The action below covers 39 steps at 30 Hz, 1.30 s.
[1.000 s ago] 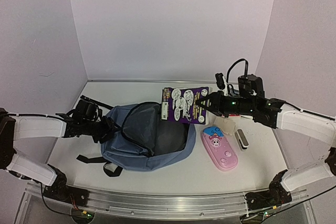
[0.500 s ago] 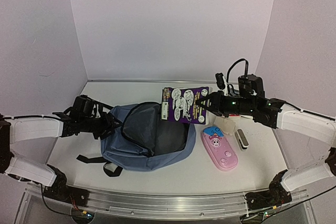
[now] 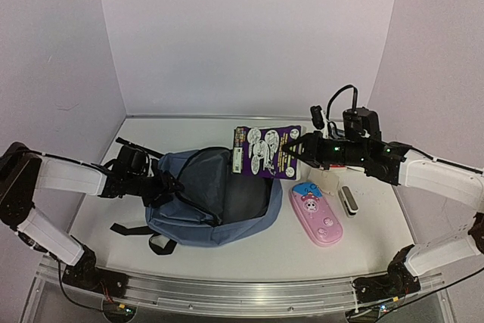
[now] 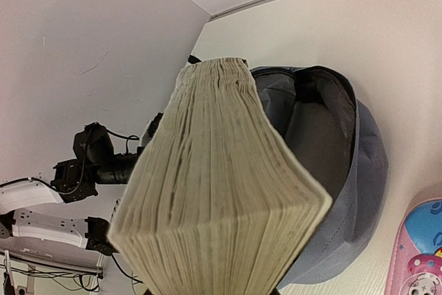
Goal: Pack the student bag
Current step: Place the book in the student bag.
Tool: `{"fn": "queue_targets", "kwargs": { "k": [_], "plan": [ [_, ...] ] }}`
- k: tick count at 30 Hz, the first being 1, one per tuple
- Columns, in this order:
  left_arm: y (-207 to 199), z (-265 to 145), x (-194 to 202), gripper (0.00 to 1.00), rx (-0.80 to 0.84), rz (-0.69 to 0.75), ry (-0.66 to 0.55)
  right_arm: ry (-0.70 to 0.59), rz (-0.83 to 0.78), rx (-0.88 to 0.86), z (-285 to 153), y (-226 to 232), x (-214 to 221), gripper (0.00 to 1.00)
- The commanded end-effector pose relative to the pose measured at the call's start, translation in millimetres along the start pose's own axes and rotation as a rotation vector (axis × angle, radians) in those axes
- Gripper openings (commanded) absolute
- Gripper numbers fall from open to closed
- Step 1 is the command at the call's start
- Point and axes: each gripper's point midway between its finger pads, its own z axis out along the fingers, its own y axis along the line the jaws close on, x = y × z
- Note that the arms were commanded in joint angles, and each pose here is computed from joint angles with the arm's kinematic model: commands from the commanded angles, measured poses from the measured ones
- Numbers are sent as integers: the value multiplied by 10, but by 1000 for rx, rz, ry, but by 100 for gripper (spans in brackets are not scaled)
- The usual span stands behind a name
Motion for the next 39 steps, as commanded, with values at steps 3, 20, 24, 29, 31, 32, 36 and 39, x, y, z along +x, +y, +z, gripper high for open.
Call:
{"fn": "queue_targets", "kwargs": {
  "k": [3,20,24,29,31,32,36,39],
  "plan": [
    [-129,125,-86,58,79,-25,-13,-103,-44,-100,-116,364,-315,0],
    [-777,8,-355,19,307,115,-95,-83,6,-83,-87,281,-241,0],
    [-1015,-312,-405,1,350,225,-166,-55,56,-56,6,155,-147,0],
    [-1244,-738,-376,0,405,324,-232,-46,153,-37,154,2,-85,0],
    [-1303,-874,-346,0,425,344,-247,-39,194,-48,228,-34,-50,0],
    [-1328,-929,-324,0,433,352,-246,-34,213,-54,268,-50,-31,0],
    [-1448,-1106,-244,0,481,390,-239,8,281,-103,442,-55,61,0],
    [-1552,-1234,-197,0,520,426,-239,27,324,-131,553,-50,91,0]
  ]
}}
